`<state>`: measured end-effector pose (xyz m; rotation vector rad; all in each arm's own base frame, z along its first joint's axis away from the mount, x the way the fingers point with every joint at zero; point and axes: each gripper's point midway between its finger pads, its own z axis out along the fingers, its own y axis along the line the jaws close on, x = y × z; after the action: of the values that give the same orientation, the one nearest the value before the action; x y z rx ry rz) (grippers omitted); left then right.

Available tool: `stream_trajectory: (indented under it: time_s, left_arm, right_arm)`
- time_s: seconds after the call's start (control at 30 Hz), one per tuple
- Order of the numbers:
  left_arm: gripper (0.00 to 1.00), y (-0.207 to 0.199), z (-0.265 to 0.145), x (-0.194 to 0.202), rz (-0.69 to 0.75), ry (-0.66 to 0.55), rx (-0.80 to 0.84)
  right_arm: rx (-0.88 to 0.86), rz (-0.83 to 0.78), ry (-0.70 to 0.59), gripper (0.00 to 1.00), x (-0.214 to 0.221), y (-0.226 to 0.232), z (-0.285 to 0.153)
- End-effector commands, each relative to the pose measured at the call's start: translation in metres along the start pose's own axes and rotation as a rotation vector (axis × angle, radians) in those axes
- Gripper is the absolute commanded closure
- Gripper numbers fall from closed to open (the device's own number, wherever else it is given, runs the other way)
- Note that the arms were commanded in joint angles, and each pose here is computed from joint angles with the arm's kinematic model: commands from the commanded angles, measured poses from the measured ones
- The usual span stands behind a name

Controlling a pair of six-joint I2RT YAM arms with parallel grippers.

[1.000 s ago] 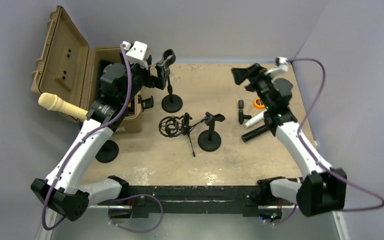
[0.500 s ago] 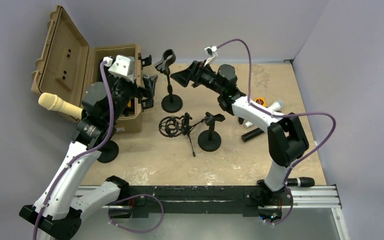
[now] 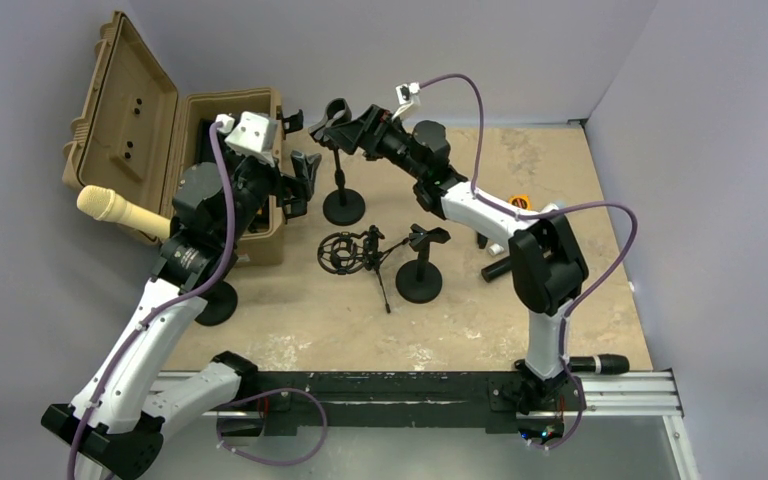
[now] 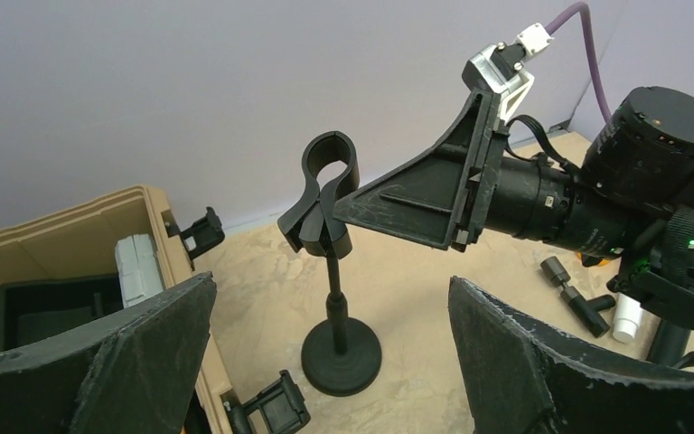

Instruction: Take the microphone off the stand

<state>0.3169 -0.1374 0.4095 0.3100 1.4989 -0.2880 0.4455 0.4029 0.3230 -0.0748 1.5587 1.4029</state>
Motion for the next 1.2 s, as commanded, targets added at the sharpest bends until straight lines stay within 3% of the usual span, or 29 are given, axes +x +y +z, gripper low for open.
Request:
stream_trajectory:
  time_s: [0.0, 0.4, 0.7, 1.17]
  left_arm:
    - [0.03, -0.005, -0.004, -0.018, -0.027, -0.065, 0.022]
    - [0.04, -0.010, -0.005, -0.018, -0.031, -0.068, 0.036]
    - [0.04, -0.011, -0.004, -0.017, -0.030, -0.066, 0.039]
    - [0.04, -0.012, -0.002, -0.014, -0.033, -0.058, 0.044]
  right_arm:
    - [0.010, 0.023, -0.085, 0.02, -0.026, 0.011, 0.011]
    - [0.021, 0.034, -0.103, 0.05, -0.029, 0.004, 0.021]
    - [0.083, 0.054, -0.084, 0.17, -0.013, -0.021, 0.020]
    - [0.316, -0.009, -0.025, 0.24, 0.024, -0.084, 0.001]
